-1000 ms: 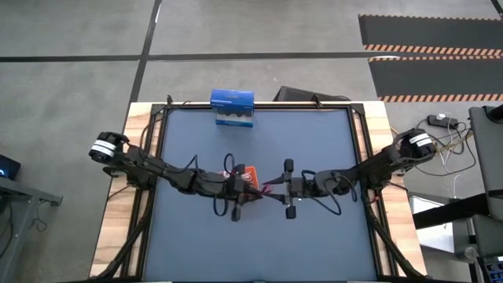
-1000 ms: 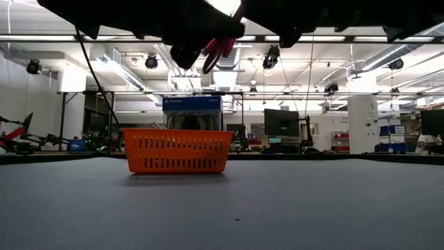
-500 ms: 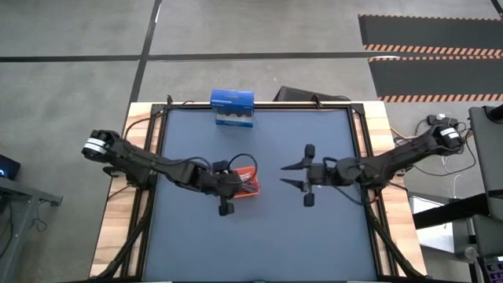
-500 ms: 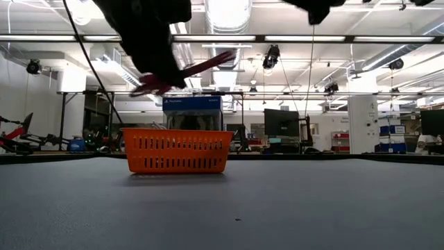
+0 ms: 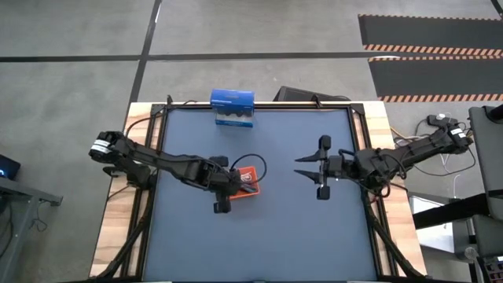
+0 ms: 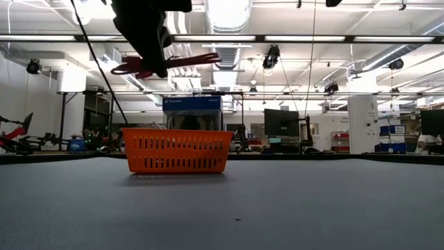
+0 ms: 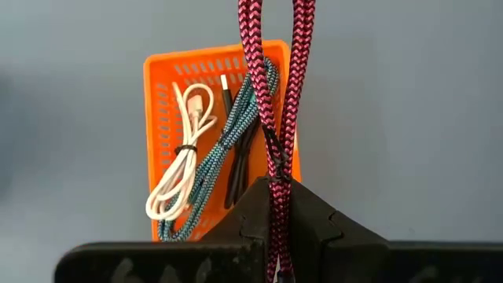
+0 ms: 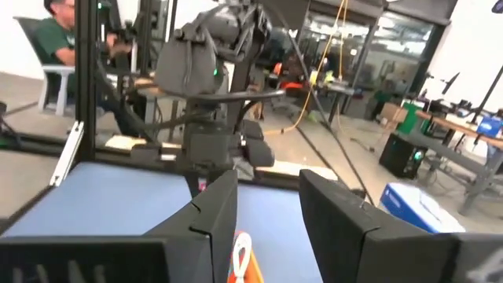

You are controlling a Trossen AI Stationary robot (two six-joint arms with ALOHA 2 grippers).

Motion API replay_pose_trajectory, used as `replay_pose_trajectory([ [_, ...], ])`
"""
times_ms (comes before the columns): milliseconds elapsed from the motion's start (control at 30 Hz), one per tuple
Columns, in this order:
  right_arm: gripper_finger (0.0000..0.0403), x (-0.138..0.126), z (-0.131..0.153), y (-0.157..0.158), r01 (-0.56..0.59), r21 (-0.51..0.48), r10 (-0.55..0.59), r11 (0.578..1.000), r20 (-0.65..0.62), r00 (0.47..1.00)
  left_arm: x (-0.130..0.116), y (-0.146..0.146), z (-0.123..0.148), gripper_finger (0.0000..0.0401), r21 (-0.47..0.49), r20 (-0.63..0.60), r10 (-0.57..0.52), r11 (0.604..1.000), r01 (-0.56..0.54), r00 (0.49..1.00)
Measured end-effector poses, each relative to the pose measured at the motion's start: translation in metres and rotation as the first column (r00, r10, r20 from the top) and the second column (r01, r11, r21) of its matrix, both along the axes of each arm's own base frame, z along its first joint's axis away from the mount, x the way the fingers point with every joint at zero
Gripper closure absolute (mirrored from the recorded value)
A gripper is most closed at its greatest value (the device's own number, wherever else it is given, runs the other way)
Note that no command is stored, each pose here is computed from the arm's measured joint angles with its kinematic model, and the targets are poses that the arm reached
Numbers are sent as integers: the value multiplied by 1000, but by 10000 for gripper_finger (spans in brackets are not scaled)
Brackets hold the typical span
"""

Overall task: Pick and place USB-C Cables
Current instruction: Put the red charger cable into the orange bin

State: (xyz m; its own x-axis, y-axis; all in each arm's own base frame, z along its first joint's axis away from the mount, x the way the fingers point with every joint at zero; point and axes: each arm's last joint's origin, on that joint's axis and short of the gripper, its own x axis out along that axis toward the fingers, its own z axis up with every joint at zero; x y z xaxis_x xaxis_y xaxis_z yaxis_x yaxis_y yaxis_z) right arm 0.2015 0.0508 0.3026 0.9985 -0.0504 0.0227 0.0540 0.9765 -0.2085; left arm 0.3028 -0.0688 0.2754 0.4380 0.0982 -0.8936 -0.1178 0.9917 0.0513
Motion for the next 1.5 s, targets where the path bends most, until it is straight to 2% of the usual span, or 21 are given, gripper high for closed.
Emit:
replay_pose_trajectory([
  [133, 276, 0, -6, 0, 0, -9, 0, 1000, -56, 998, 7, 1, -9, 394, 17, -33, -15, 1000, 16, 999],
  [533, 279, -1, -9, 0, 0, -11, -1, 1000, -90, 996, 27, 12, -42, 394, 45, -118, 5, 999, 1, 993],
  [800, 276, -1, -9, 0, 0, -12, -1, 1000, -93, 996, 40, 13, -58, 391, 51, -108, -6, 999, 11, 994],
  [1500, 273, -1, -9, 0, -2, -13, 0, 1000, -97, 995, 40, 14, -60, 378, 69, -113, 6, 998, 2, 994],
])
